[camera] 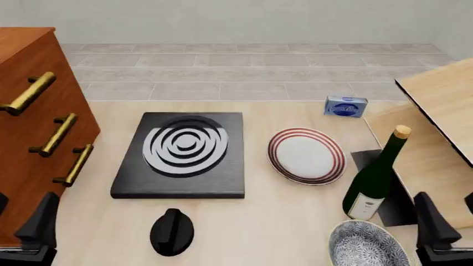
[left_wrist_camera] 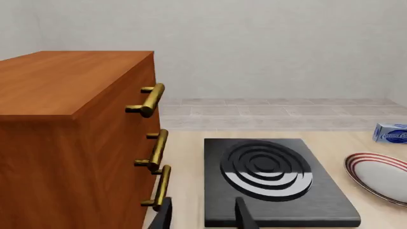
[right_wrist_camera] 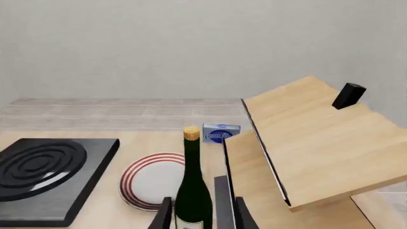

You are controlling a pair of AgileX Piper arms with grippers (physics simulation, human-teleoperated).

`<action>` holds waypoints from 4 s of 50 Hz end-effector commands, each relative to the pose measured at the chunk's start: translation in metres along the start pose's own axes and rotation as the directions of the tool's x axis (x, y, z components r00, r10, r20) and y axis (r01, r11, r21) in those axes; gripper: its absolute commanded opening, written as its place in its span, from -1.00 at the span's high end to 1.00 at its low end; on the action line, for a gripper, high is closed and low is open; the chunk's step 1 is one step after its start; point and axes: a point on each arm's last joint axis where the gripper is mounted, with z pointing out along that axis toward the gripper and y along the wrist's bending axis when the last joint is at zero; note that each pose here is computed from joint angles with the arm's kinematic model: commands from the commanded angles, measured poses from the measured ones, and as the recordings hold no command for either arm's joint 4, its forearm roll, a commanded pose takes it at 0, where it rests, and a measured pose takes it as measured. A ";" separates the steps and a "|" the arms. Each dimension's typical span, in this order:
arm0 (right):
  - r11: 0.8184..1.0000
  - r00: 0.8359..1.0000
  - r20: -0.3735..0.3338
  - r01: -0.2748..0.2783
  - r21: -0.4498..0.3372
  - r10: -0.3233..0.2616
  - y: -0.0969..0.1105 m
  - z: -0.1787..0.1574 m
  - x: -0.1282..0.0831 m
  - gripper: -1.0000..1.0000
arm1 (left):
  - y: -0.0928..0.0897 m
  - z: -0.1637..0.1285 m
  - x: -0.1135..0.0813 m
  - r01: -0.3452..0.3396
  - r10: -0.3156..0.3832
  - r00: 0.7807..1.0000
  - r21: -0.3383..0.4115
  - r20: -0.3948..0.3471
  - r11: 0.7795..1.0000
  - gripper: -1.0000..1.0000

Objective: Put the bowl on the stove.

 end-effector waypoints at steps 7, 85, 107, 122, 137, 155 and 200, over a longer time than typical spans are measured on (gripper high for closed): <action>1.000 1.000 -0.007 0.026 -0.008 -0.026 0.000 0.000 -0.001 -1.00 | 0.000 0.000 0.000 0.000 0.000 1.000 0.000 0.000 1.000 -1.00; 0.985 0.787 -0.596 0.096 -0.143 -0.163 0.001 -0.027 -0.055 -1.00 | 0.000 0.000 0.000 0.000 0.000 1.000 0.000 0.000 1.000 -1.00; 0.993 0.708 -0.697 0.068 -0.094 -0.115 0.001 -0.011 -0.014 -1.00 | 0.000 0.000 0.000 0.000 0.000 1.000 0.000 0.000 1.000 -1.00; 0.995 0.674 -0.732 0.046 -0.092 -0.099 0.002 0.005 0.023 -1.00 | 0.000 0.000 0.000 0.000 0.000 1.000 0.000 0.000 1.000 -1.00; 0.999 0.650 -0.759 0.019 -0.045 -0.047 0.002 0.014 0.054 -1.00 | 0.000 0.000 0.000 0.000 0.000 1.000 0.000 0.000 1.000 -1.00; 0.999 0.620 -0.784 0.007 -0.043 -0.038 0.002 0.019 0.071 -1.00 | 0.000 0.000 0.000 0.000 0.000 1.000 0.000 0.000 1.000 -1.00; 0.999 0.607 -0.794 -0.004 -0.042 -0.031 0.003 0.012 0.071 1.00 | 0.000 0.000 0.000 0.000 0.000 1.000 0.000 0.000 1.000 -1.00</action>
